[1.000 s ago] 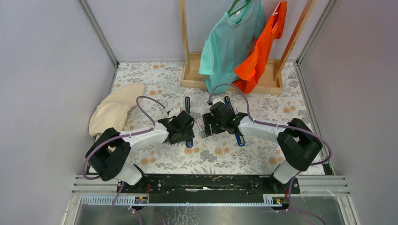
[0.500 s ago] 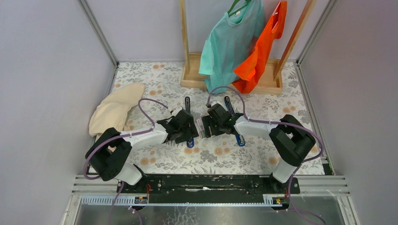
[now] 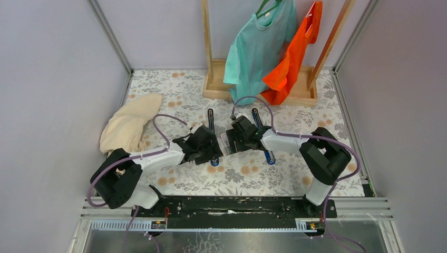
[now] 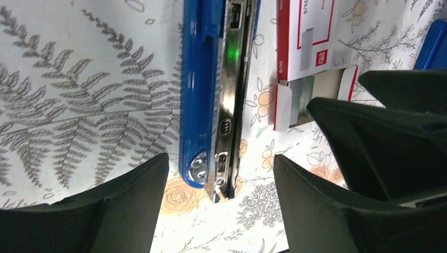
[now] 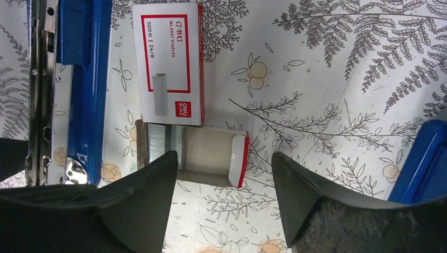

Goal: Load the staples into the stapler

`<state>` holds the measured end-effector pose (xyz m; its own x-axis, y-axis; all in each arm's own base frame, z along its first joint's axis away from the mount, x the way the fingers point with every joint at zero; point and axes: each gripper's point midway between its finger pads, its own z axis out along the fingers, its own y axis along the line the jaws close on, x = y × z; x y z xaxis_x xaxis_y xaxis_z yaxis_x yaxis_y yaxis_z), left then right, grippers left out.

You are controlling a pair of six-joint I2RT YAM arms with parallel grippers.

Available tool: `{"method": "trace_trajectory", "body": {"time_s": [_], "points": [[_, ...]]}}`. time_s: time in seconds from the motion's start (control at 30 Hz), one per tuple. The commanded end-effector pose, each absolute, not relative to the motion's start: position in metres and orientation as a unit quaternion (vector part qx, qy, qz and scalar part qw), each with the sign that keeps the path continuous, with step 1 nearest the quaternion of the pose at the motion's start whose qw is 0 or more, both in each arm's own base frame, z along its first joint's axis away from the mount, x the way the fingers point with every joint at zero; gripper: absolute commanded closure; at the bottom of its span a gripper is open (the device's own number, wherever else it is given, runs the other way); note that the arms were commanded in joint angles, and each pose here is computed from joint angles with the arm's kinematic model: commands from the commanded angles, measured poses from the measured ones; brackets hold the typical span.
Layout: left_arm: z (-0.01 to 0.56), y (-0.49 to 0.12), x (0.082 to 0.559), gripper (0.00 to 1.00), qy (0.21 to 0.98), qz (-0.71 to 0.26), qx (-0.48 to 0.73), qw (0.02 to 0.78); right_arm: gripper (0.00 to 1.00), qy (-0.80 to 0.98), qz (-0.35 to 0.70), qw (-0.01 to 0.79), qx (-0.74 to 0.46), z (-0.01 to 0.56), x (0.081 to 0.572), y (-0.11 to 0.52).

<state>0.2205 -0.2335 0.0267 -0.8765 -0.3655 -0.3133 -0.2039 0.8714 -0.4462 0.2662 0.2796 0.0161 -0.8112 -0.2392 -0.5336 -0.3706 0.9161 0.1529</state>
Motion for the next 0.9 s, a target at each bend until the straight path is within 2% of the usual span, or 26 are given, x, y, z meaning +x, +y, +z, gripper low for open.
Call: {"method": "trace_trajectory", "body": {"time_s": [0.0, 0.37, 0.67, 0.87], "points": [[0.030, -0.215, 0.213, 0.19, 0.950, -0.184, -0.156, 0.199, 0.28, 0.943, 0.108, 0.266, -0.170, 0.018, 0.269, 0.282], [0.123, -0.146, 0.247, 0.00, 0.918, -0.145, -0.176, 0.323, 0.28, 0.946, 0.085, 0.254, -0.183, 0.011, 0.266, 0.281], [0.223, -0.090, 0.273, 0.00, 0.877, -0.085, -0.134, 0.454, 0.36, 0.947, 0.060, 0.250, -0.191, 0.010, 0.265, 0.271], [0.242, -0.079, 0.277, 0.00, 0.852, -0.071, -0.117, 0.505, 0.41, 0.946, 0.048, 0.246, -0.204, 0.009, 0.263, 0.265]]}}
